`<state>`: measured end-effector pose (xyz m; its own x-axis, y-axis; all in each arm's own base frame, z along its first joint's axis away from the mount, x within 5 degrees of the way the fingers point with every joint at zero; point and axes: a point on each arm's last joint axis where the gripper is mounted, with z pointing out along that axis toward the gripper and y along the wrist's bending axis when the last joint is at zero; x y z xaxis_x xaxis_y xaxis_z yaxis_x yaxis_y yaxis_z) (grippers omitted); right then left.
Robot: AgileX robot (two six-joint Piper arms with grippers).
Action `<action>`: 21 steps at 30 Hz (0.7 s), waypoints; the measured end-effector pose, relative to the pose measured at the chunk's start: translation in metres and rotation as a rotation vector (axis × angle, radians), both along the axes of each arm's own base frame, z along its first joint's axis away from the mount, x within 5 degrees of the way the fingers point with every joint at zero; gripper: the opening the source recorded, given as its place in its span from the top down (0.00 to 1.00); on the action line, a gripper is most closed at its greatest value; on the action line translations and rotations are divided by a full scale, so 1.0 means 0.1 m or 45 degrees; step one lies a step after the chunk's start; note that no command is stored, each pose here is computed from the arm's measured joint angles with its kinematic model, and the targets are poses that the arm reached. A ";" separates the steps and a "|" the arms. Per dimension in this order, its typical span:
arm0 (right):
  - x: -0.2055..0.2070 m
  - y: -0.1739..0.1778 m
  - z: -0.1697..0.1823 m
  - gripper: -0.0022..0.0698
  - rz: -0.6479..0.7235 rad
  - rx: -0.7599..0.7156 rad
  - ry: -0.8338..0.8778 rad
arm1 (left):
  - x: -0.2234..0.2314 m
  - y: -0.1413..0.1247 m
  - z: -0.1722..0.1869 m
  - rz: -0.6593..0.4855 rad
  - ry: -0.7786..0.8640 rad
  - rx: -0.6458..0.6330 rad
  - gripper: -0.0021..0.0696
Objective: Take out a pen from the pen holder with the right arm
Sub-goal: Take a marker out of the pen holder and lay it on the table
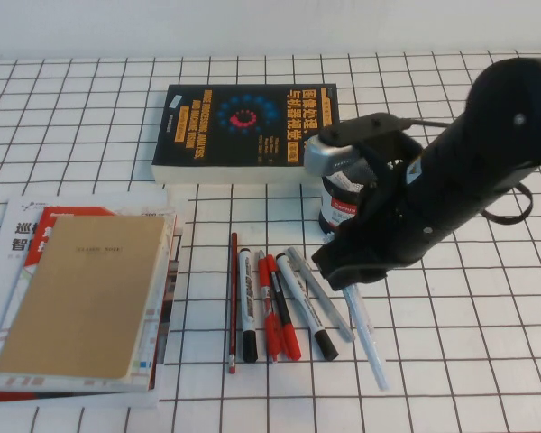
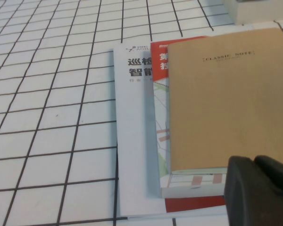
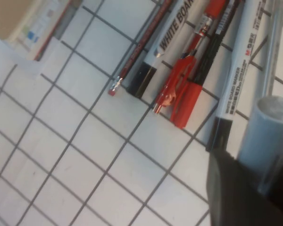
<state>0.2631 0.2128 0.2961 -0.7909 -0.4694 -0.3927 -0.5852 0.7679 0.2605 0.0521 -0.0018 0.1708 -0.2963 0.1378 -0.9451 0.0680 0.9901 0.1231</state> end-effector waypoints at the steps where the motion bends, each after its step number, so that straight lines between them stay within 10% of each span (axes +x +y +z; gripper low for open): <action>1: 0.04 0.03 -0.05 0.80 -0.002 -0.010 0.016 | 0.00 0.00 0.00 0.000 0.000 0.000 0.98; 21: 0.88 0.48 -0.84 0.80 0.018 -0.201 0.047 | 0.00 0.00 0.00 0.000 0.000 0.000 0.98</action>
<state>0.3515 0.2605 0.2123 -0.7963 -0.5343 -0.2836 -0.5884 0.7928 0.1587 0.0521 -0.0018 0.1708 -0.2963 0.1378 -0.9451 0.0680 0.9901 0.1231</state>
